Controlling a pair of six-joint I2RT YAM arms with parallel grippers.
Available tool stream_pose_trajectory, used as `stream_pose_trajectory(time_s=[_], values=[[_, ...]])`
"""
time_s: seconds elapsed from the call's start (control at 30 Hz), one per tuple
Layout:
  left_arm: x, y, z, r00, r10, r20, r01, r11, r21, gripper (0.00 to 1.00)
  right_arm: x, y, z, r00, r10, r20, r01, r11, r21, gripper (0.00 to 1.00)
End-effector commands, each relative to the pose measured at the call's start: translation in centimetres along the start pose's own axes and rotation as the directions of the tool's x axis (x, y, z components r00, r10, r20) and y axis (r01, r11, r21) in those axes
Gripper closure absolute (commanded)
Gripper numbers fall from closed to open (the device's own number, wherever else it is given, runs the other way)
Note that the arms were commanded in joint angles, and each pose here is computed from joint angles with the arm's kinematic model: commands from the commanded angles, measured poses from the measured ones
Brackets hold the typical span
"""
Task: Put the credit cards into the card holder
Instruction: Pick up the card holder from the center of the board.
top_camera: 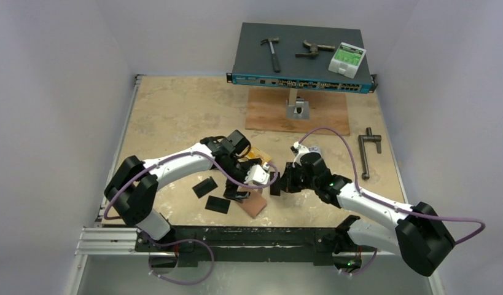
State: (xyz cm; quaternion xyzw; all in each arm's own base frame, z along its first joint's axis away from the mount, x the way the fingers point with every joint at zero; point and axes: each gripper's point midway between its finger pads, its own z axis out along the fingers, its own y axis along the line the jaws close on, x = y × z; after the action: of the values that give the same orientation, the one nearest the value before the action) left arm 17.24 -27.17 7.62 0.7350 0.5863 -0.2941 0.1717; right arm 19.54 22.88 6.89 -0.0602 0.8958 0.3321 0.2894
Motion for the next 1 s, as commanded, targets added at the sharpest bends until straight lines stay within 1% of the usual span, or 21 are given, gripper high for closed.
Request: stream_pose_trajectory(time_s=[0.0,0.17,0.37,0.4,0.53,0.6,0.67,0.77,0.83,0.93,0.97], values=[[-0.5,0.2,1.3,0.969,0.246,-0.029,-0.245,0.969,0.037,0.0,-0.4,0.4,-0.5,1.0,0.007,0.029,-0.006,1.0,-0.022,1.0],[0.3,0.2,1.8,0.955,0.287,-0.076,-0.277,0.953,0.124,0.0,-0.4,0.9,-0.7,1.0,-0.008,0.025,0.009,0.999,-0.041,1.0],[1.0,0.6,2.1,0.937,0.329,-0.115,-0.308,0.936,0.17,0.0,-0.7,1.2,-1.3,0.999,-0.005,0.048,0.008,0.999,-0.053,1.0],[0.9,0.6,2.1,0.931,0.345,-0.118,-0.322,0.93,0.175,0.03,-0.6,1.0,-1.4,0.999,-0.002,0.043,0.004,0.999,-0.045,1.0],[0.6,0.0,2.1,0.903,0.415,-0.116,-0.394,0.904,0.165,0.24,-0.7,1.0,-1.6,0.999,-0.001,0.048,0.003,0.999,-0.041,1.0],[0.4,-0.4,2.0,0.888,0.446,-0.111,-0.43,0.891,0.145,0.32,-0.7,1.0,-1.7,0.999,-0.001,0.05,0.003,0.999,-0.038,1.0],[0.3,-1.0,2.0,0.881,0.46,-0.109,-0.443,0.884,0.148,0.37,-0.8,1.0,-1.8,0.999,-0.001,0.054,0.003,0.999,-0.039,1.0],[0.3,-1.5,1.9,0.886,0.448,-0.121,-0.428,0.889,0.161,0.4,-0.8,1.0,-2.0,0.998,0.001,0.061,0.002,0.999,-0.036,1.0],[0.1,-1.5,1.9,0.882,0.454,-0.123,-0.435,0.887,0.152,0.46,-0.9,1.1,-2.1,0.998,0.004,0.068,-0.001,0.999,-0.04,1.0],[0.1,-1.6,1.8,0.886,0.445,-0.13,-0.427,0.892,0.146,0.61,-1.1,1.1,-2.4,0.997,0.004,0.077,-0.001,0.999,-0.039,1.0],[0.1,-1.7,1.8,0.887,0.442,-0.132,-0.424,0.894,0.145,0.68,-1.1,1.1,-2.5,0.997,0.004,0.08,-0.001,0.999,-0.039,1.0]])
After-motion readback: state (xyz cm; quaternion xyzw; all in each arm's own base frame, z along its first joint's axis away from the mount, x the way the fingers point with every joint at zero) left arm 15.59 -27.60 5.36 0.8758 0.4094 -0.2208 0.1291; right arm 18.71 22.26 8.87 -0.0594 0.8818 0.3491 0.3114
